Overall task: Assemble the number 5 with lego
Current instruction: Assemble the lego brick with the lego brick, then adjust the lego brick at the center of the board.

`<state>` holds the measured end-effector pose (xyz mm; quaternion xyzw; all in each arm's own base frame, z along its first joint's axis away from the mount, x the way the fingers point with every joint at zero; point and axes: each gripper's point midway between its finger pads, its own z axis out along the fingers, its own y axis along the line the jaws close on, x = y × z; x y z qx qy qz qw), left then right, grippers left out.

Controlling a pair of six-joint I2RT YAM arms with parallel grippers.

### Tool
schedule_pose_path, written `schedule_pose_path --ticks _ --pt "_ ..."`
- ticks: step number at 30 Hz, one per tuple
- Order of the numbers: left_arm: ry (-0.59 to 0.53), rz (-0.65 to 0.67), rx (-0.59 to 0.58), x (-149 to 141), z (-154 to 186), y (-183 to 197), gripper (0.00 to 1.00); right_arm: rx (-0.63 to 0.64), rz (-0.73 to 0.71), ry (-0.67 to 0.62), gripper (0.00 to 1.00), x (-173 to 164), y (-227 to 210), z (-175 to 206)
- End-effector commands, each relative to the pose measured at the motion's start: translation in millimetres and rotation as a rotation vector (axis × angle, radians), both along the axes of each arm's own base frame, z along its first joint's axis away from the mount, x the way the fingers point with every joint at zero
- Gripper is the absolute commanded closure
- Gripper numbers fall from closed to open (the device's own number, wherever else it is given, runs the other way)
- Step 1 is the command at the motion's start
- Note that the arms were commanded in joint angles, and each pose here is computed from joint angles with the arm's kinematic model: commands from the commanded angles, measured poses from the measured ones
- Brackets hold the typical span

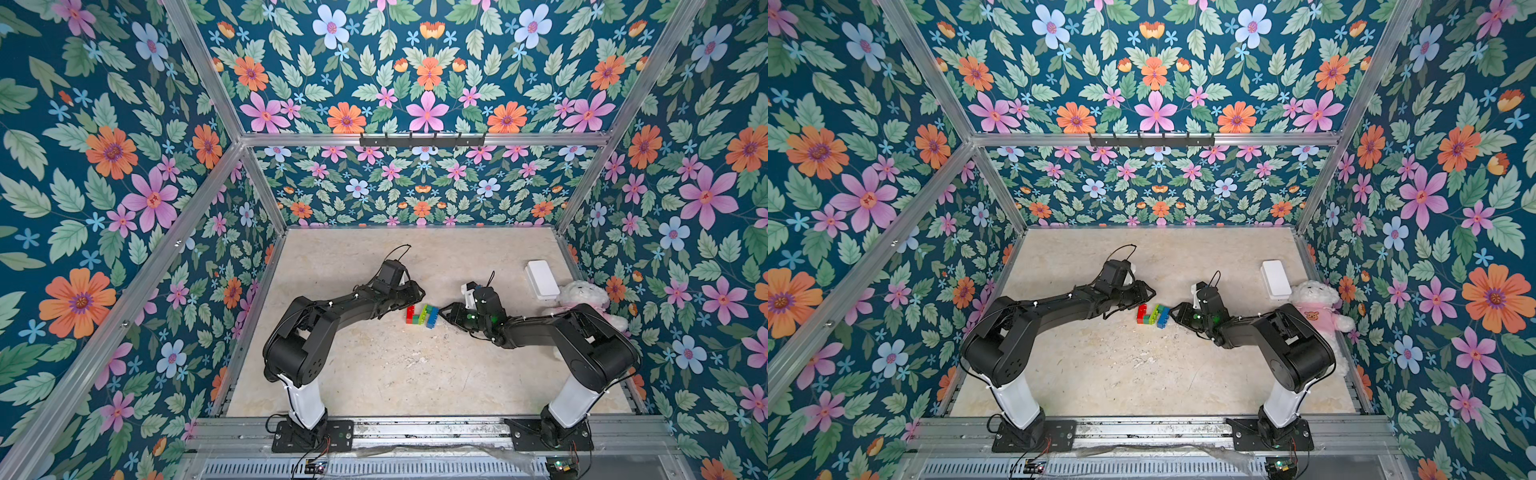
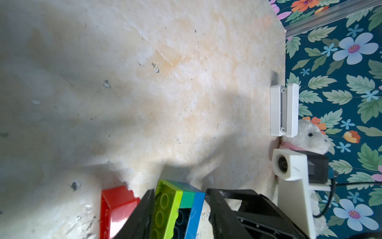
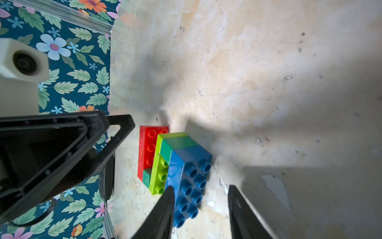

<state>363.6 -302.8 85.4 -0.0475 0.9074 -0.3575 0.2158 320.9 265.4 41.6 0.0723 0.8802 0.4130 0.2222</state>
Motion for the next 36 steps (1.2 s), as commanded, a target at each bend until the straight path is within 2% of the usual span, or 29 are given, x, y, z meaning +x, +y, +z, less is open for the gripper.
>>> schedule_pose_path --ticks 1,5,8,15,19,23,28,32,33,36 --pt "-0.017 0.013 0.027 -2.9 2.0 11.7 0.53 -0.002 0.009 -0.009 0.55 0.8 3.4 1.4" --pt "-0.014 0.07 0.038 -12.6 -3.4 39.5 0.58 -0.004 0.013 -0.013 0.55 0.6 4.9 4.5" --pt "-0.006 0.081 0.047 -22.2 -8.9 52.1 0.61 -0.052 0.008 -0.025 0.55 1.3 1.8 7.1" --pt "-0.007 0.077 0.018 -33.6 -20.2 56.5 0.63 -0.209 0.046 -0.054 0.54 -4.9 15.2 29.6" --pt "-0.021 0.086 -0.013 -28.1 -25.1 57.7 0.62 -0.283 0.053 -0.03 0.52 -7.1 20.8 30.3" --pt "-0.044 0.085 -0.058 -21.5 -23.6 55.1 0.61 -0.297 0.007 -0.033 0.48 -4.2 13.1 33.2" --pt "-0.062 0.063 -0.103 -17.0 -20.6 46.0 0.6 -0.294 -0.007 -0.02 0.48 -2.6 11.1 28.2" --pt "-0.063 0.057 -0.126 -15.4 -20.4 42.3 0.62 -0.223 0.0 -0.018 0.48 0.4 15.0 26.8" --pt "-0.059 0.056 -0.127 -15.5 -21.6 41.7 0.62 -0.233 0.002 0.008 0.48 0.0 14.9 12.7" --pt "-0.053 0.056 -0.133 -15.5 -23.4 40.7 0.63 -0.21 0.008 0.002 0.48 3.1 18.2 10.2"
